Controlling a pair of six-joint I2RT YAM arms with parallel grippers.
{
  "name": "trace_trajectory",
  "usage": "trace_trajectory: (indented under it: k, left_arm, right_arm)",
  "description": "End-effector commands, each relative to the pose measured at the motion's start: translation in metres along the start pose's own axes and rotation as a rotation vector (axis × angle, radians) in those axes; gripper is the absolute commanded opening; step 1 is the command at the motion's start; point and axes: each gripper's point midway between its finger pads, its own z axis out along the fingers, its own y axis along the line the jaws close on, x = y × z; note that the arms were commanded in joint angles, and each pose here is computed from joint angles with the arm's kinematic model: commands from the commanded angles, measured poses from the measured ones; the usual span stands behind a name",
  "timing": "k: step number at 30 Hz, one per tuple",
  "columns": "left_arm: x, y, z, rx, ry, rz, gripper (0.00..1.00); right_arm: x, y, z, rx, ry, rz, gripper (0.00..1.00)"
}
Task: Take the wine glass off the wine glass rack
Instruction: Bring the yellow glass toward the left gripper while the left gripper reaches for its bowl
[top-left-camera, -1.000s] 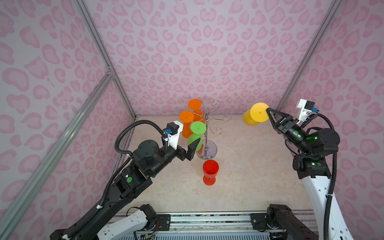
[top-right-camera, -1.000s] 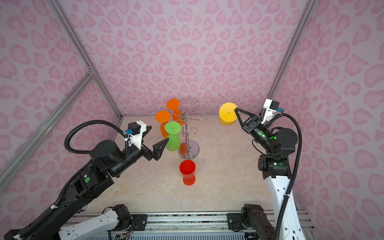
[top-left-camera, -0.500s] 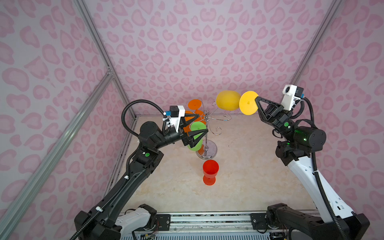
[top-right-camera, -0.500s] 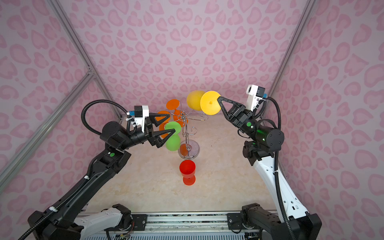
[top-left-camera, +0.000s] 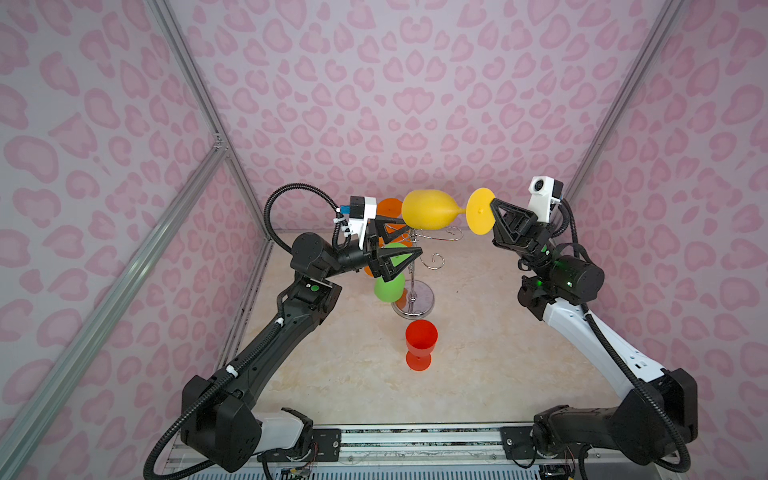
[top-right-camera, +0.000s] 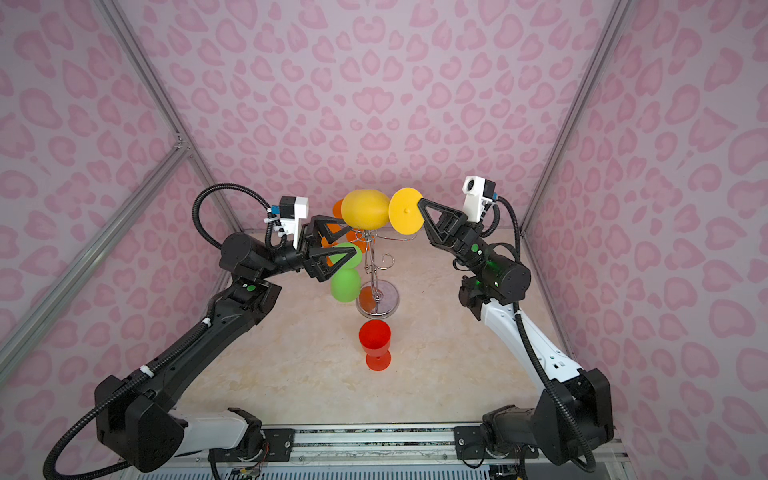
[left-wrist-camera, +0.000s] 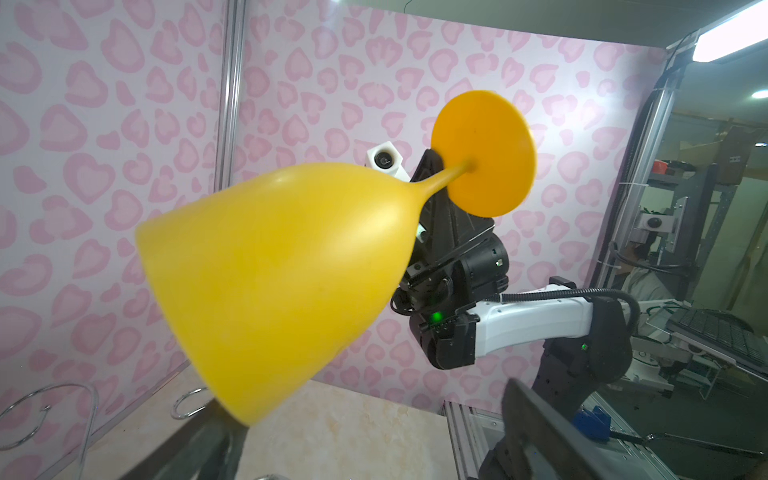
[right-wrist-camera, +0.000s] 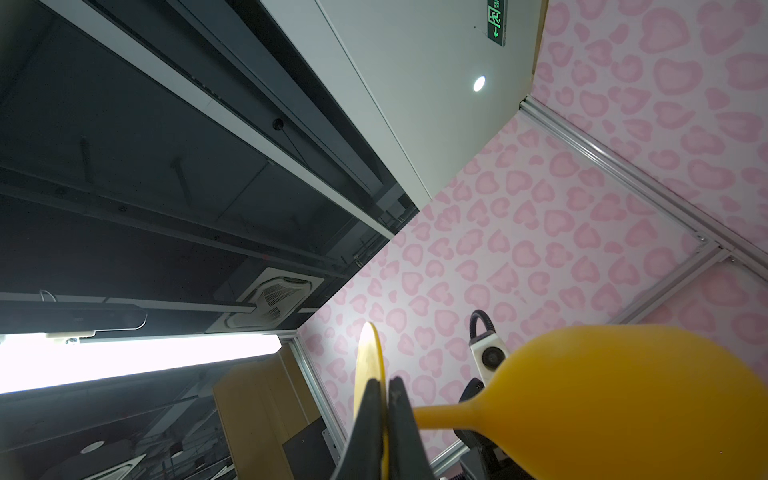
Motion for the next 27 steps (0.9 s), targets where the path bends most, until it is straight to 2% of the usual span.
trace_trajectory:
  k: [1, 10, 21, 27]
  left_arm:
    - [-0.012, -0.008, 0.001, 0.036, -0.033, 0.036, 0.89]
    - [-0.013, -0.004, 0.002, 0.043, -0.051, 0.025, 0.76]
    - [-0.013, -0.006, 0.002, 0.055, -0.063, 0.013, 0.33]
    - [-0.014, -0.01, -0.001, 0.058, -0.069, 0.018, 0.21]
  right_arm:
    - [0.004, 0.014, -0.002, -0.085, 0.004, 0.013, 0.0]
    - [0.006, 0.005, -0.004, -0.069, 0.001, 0.028, 0.0]
    - [0.008, -0.027, -0.013, -0.007, -0.004, 0.059, 0.0]
    - [0.006, -0.042, -0.02, 0.028, -0.005, 0.071, 0.0]
